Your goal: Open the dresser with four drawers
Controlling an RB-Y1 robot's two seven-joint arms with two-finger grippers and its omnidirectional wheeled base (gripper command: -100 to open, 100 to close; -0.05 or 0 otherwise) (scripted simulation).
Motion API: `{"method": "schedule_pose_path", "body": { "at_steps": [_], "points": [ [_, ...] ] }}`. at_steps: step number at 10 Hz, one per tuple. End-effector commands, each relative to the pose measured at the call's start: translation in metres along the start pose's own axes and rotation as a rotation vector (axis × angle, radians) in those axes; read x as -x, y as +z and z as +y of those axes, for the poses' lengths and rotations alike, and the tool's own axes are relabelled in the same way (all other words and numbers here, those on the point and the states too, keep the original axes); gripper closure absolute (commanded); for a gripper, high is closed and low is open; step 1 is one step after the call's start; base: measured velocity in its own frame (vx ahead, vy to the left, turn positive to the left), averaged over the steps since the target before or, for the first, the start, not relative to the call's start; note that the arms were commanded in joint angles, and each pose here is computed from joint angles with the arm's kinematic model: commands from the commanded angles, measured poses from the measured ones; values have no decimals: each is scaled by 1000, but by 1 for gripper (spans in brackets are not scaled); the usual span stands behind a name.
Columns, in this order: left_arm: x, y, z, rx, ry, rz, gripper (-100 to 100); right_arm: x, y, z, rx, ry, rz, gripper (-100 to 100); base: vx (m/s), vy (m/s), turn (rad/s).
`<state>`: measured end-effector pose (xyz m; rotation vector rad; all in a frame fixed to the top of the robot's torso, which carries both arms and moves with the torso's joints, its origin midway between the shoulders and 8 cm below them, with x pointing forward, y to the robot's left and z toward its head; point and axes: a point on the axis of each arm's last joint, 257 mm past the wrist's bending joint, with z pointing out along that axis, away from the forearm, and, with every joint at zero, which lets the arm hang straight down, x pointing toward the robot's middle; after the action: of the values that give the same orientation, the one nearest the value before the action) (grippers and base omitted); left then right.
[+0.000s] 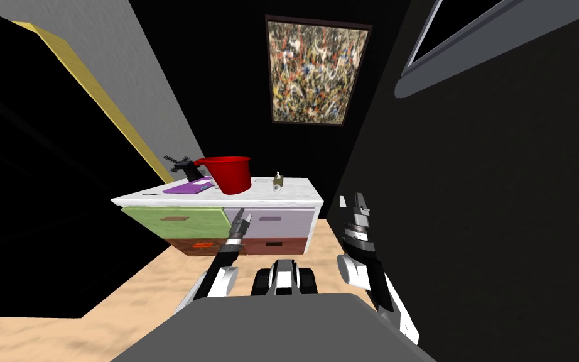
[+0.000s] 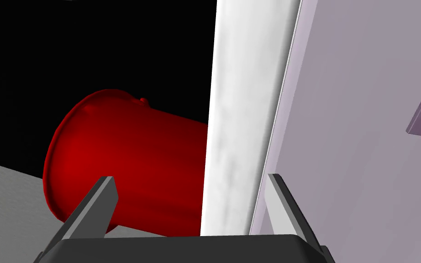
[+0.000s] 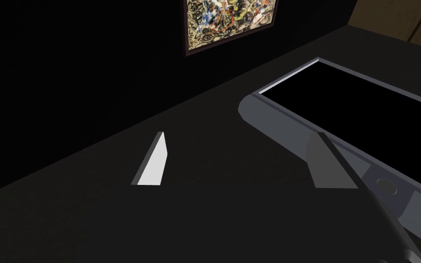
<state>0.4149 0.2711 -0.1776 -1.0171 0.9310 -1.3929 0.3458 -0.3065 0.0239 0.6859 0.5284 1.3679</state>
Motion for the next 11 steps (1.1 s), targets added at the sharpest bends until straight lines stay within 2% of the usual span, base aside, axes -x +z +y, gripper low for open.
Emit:
{"method": "schedule_pose_path", "body": {
  "at_steps": [1, 11],
  "points": [
    [3, -3, 18, 31, 0, -3, -100, 0, 0, 0, 0, 0, 0, 0, 6, -22, -8],
    [10, -29, 104, 176, -9, -23, -100, 0, 0, 0, 0, 0, 0, 0, 4, -29, -12]
  ]
}}
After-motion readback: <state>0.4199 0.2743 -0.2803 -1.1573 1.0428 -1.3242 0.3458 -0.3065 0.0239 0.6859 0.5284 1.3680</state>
